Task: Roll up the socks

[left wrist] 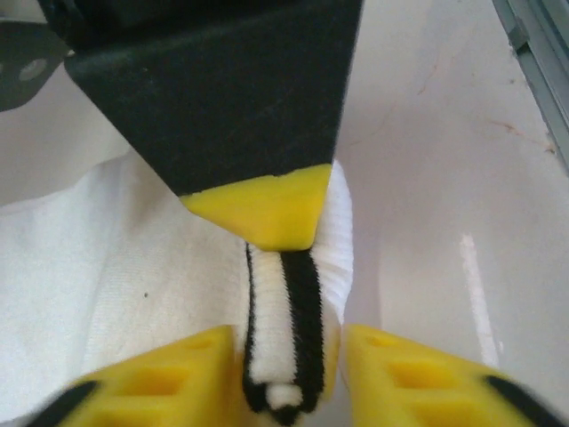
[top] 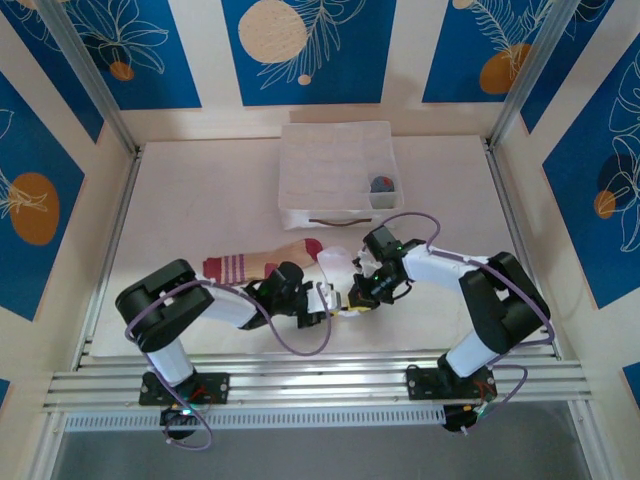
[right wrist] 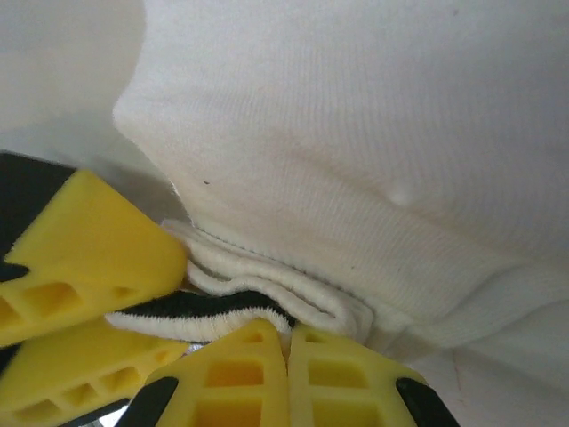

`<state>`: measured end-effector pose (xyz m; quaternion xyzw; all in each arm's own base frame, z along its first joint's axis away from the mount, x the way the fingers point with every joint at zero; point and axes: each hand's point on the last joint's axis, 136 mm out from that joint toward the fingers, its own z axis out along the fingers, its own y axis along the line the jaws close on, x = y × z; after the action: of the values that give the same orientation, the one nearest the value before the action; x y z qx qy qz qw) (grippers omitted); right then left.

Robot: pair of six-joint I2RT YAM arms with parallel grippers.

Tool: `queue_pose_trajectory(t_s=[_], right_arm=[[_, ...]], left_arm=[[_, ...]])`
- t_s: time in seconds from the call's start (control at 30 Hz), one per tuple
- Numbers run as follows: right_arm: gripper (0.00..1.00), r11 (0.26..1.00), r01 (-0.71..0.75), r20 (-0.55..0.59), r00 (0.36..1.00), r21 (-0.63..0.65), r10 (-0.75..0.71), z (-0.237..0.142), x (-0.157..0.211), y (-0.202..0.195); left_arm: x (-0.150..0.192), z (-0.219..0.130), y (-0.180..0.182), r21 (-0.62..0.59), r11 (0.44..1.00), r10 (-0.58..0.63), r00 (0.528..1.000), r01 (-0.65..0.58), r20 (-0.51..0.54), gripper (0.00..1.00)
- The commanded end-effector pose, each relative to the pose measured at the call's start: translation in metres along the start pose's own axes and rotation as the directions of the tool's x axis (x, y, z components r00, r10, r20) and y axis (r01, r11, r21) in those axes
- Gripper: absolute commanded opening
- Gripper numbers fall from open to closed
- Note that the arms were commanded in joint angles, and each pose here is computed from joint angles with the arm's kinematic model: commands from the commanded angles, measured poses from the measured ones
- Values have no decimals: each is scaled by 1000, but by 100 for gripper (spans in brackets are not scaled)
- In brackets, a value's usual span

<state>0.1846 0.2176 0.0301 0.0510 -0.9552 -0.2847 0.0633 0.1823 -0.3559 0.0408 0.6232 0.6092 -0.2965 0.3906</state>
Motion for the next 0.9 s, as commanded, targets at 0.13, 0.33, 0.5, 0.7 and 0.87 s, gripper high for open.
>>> queue_pose_trajectory(t_s=[0.13, 0.33, 0.5, 0.7, 0.87], right_arm=[[32, 983, 33, 148, 989, -180, -7, -27, -7, 15], [40, 957, 110, 219, 974, -269, -51, -44, -9, 28], [42, 935, 126, 190, 980, -333, -65, -33, -6, 34], [43, 942, 105, 152, 987, -318, -59, -20, 0, 25], [44, 965, 64, 138, 990, -255, -29, -13, 2, 11]], left_arm=[[-26, -7, -16, 127, 990, -62, 997, 55, 51, 0], [-21, -4, -24, 220, 949, -227, 973, 228, -30, 0], [-17, -2, -14, 226, 910, -354, 935, 348, -16, 0], [-7, 2, 2, 215, 832, -516, 856, 511, -36, 0], [2, 7, 6, 220, 771, -601, 797, 598, -57, 0]])
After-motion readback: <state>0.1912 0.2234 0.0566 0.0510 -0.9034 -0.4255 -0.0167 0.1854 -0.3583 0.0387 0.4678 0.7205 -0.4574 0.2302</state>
